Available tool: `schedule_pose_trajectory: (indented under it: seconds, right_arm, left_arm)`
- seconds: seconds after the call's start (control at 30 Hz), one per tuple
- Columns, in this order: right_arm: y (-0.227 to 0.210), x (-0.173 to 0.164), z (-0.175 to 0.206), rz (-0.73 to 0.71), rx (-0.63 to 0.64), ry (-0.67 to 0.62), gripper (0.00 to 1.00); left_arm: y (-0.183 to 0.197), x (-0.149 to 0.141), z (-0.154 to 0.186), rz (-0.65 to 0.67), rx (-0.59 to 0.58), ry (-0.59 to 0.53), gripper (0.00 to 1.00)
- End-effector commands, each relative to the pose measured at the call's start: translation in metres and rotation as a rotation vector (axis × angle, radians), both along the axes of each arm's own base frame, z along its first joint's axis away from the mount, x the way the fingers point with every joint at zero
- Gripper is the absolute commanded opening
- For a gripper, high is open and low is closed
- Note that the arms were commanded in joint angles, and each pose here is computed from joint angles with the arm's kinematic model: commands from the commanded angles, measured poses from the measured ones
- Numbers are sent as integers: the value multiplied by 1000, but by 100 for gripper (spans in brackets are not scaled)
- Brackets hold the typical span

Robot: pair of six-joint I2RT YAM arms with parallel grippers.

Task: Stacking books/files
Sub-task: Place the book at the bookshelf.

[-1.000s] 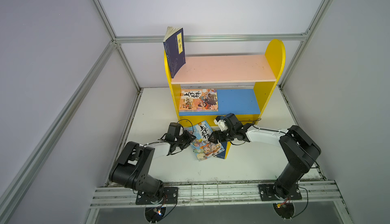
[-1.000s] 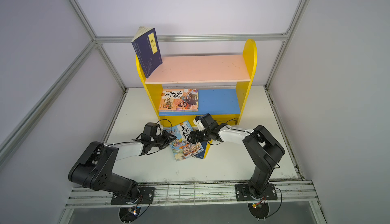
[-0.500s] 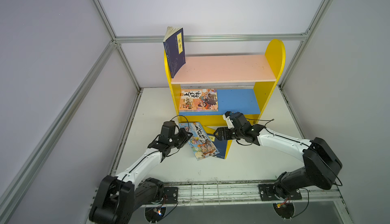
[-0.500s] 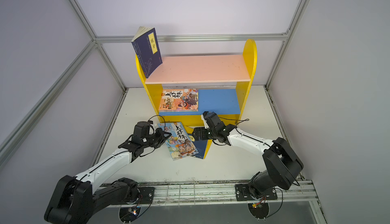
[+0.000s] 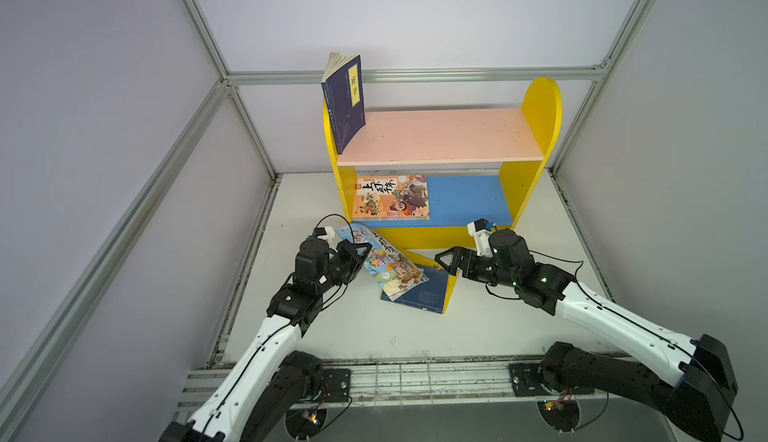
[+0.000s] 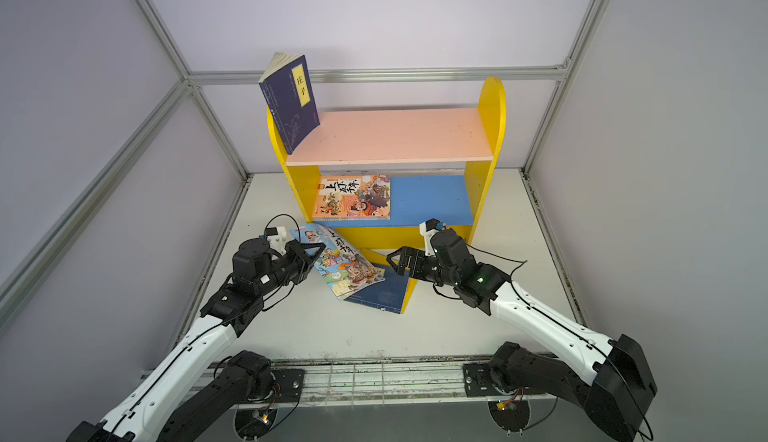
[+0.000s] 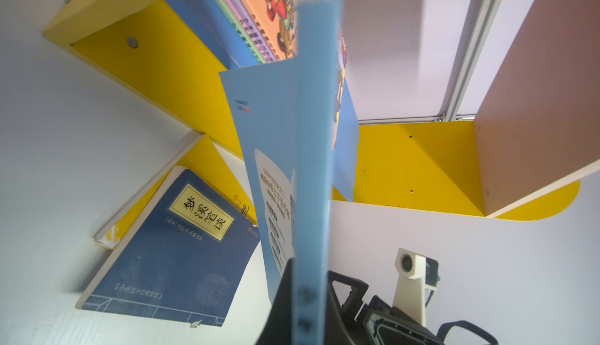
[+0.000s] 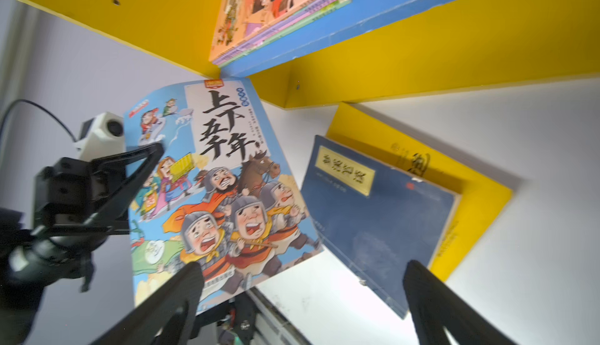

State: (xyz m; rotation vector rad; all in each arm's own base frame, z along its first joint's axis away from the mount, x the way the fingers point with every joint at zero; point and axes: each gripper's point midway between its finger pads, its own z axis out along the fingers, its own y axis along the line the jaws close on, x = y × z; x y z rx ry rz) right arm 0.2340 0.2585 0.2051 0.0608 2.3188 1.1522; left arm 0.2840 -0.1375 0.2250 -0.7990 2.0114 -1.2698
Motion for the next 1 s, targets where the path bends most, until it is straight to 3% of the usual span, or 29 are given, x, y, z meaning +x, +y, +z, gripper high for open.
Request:
schedule_pose_trajectory:
  seconds: [0.0,0.4,0.77,0.97]
  right_arm:
    - [19,-3,52,-55,259,-13,100]
    - [44,-27,86,-32,525,43,100]
    - [93,-47,103,65,598,49,99]
    - [118,-42,101,75,645,80,97]
  left_arm:
    - [5,10,34,70,-81,-96,0]
    - [15,17,69,166,-158,-220,0]
    - [10,21,89,168,-179,-276,0]
    - [4,21,90,156,-185,-282,0]
